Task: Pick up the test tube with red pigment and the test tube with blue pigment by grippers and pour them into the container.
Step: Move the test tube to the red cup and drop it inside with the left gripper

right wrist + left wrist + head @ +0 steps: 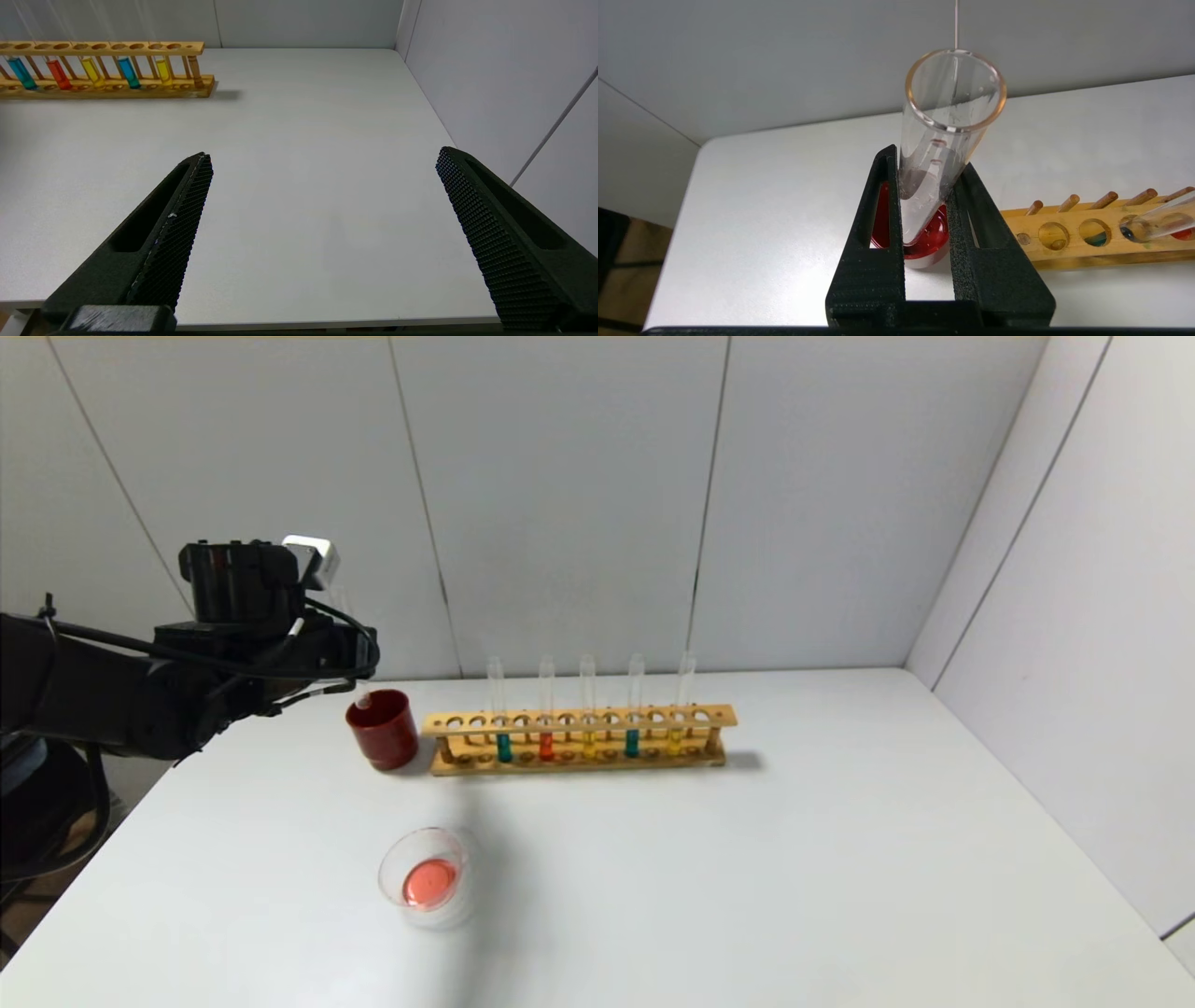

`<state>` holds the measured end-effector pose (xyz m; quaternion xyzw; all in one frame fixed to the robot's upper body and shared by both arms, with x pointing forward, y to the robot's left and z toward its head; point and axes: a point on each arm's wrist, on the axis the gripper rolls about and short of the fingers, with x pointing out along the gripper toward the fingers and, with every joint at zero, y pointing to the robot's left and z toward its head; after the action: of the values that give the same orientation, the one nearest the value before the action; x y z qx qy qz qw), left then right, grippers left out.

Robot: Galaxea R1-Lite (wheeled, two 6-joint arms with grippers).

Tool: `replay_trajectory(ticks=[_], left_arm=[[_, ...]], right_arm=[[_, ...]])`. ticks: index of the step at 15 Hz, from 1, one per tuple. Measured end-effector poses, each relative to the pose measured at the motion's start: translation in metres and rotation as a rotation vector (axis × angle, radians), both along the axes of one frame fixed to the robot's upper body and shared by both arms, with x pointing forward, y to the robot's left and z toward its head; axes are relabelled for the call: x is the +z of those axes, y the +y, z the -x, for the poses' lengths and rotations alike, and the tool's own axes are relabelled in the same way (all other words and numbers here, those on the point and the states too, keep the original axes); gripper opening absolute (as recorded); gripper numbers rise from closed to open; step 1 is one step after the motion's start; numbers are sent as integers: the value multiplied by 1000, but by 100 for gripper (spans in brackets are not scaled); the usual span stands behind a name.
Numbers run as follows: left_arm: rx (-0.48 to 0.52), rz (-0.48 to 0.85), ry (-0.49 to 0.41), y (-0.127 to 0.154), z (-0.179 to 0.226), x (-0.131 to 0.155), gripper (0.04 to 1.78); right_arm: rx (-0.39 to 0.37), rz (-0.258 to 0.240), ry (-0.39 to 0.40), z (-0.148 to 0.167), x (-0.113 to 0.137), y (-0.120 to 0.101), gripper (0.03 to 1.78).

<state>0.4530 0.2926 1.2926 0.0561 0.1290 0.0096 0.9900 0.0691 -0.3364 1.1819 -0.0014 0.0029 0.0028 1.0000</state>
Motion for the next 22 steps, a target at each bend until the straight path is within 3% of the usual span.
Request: replay_trajectory(ticks=[22], left_arm=[[-29,8,98,-6,-62,-62,32]], right_arm=[[0,0,0,0,0,0,175]])
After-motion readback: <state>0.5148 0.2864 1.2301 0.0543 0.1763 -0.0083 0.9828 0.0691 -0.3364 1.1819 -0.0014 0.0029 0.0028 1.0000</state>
